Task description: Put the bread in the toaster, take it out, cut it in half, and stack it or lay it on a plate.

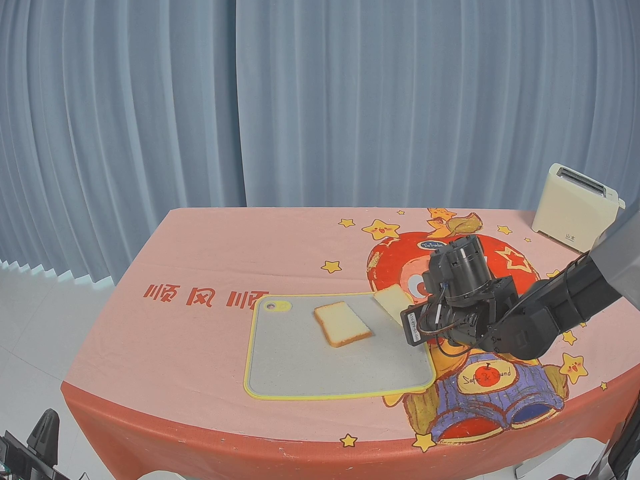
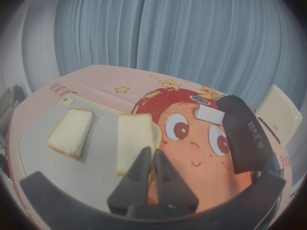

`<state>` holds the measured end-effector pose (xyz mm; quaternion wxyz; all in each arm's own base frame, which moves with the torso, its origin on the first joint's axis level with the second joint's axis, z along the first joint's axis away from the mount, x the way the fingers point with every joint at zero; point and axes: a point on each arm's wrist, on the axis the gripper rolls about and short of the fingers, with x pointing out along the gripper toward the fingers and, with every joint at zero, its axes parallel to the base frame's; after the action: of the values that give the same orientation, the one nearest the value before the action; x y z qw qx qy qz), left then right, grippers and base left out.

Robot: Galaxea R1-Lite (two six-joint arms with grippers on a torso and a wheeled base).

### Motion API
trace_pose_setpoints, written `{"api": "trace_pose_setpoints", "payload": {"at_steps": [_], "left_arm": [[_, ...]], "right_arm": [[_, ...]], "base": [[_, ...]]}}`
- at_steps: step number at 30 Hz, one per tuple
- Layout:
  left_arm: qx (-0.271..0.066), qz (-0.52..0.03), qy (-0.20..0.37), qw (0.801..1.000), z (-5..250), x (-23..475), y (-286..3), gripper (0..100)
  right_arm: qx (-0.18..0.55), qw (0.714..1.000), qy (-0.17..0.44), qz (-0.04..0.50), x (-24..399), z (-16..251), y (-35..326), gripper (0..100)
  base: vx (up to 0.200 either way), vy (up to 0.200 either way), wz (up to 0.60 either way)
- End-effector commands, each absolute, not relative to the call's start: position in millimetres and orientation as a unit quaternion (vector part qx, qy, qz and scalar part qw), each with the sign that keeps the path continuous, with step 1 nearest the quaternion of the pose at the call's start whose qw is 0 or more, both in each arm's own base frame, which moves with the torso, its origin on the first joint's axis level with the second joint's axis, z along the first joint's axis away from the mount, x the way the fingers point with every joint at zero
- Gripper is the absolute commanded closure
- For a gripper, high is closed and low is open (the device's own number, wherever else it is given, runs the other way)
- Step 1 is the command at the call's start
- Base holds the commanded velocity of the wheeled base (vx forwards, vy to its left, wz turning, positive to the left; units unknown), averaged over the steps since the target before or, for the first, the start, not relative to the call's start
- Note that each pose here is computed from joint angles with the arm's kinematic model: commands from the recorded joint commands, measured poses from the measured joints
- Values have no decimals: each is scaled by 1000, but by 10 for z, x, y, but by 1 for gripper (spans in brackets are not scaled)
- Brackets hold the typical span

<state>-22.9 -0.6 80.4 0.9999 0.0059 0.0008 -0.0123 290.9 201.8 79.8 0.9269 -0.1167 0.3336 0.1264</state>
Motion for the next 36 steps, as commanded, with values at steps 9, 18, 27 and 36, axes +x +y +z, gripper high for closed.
{"api": "trace_pose_setpoints", "payload": {"at_steps": [9,18,27,36], "left_arm": [[6,-12,5,1000,758,-223,-6,100],[6,-12,5,1000,758,-223,-6,100],[6,-12,5,1000,758,-223,-6,100],[6,-12,5,1000,758,-223,-6,100]], "right_arm": [[-103,936,309,131,2865,998,2005,100],[-97,941,293,138,2628,1194,1904,100],[-95,945,282,137,2378,1331,1734,100],[-96,945,284,135,2163,1351,1563,100]], "base": [[0,0,0],[0,0,0],[0,0,0],[0,0,0]]}}
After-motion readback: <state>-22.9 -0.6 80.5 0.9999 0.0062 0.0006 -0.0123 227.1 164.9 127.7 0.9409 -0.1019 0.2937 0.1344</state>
